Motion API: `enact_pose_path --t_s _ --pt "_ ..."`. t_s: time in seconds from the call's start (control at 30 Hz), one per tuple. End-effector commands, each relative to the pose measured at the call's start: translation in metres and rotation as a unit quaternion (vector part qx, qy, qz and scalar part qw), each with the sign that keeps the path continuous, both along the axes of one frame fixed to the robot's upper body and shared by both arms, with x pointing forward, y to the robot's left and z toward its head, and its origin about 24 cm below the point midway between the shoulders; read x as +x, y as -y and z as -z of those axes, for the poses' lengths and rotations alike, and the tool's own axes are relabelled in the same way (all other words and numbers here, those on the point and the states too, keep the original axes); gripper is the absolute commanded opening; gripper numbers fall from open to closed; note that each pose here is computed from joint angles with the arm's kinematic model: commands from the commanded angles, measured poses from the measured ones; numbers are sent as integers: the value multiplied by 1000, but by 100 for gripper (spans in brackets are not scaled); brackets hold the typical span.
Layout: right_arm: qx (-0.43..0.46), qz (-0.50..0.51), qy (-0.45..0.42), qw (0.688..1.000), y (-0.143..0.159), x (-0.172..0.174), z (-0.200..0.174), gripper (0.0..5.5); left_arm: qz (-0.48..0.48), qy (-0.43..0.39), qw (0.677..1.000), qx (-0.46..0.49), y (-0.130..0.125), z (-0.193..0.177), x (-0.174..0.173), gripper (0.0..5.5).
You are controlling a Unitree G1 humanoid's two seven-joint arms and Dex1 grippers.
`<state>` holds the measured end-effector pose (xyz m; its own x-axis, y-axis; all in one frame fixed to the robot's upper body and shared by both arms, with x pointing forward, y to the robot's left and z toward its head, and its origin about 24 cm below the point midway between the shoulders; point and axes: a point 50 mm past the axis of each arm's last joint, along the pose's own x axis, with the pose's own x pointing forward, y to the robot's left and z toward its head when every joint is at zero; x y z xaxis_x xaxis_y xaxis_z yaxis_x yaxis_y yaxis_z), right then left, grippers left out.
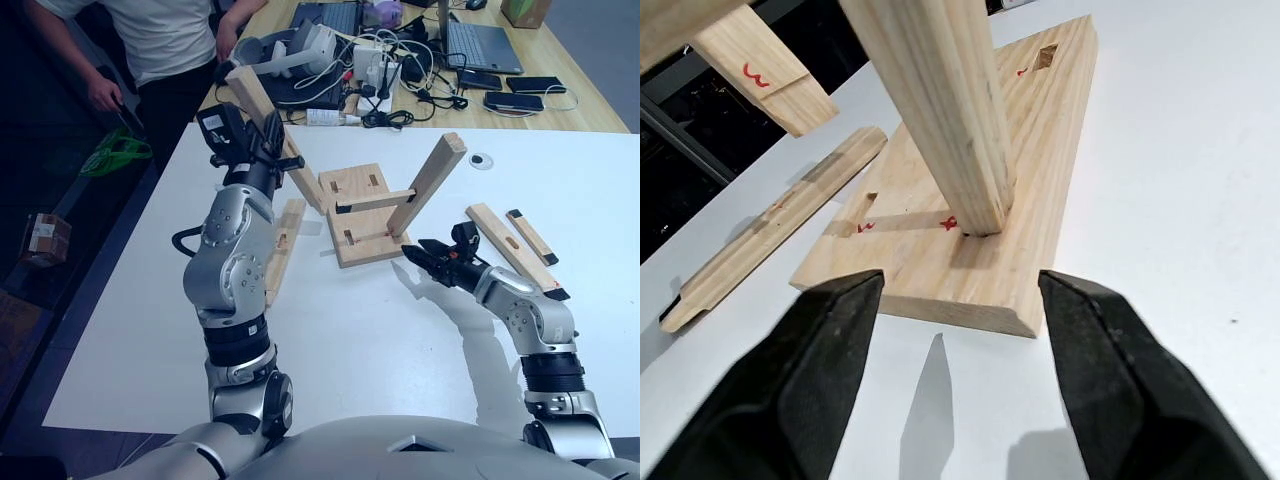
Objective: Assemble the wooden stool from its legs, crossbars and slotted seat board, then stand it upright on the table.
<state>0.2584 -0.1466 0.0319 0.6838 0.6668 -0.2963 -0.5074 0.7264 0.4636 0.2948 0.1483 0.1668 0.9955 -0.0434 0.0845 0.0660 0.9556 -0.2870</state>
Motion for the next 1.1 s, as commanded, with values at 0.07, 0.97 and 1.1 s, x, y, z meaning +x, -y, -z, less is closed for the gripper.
enact_pose_path --t_s 0.07,0.97,1.1 --pt "17 -17 -30 999 -15 -1 3 291 18 10 1000 4 5 -8 4 103" --pt "144 -53 -22 988 -45 -20 -29 291 35 1 999 7 8 -6 2 103" --pt "138 -46 -4 989 -42 -18 -40 291 42 -20 999 -2 10 5 -1 103"
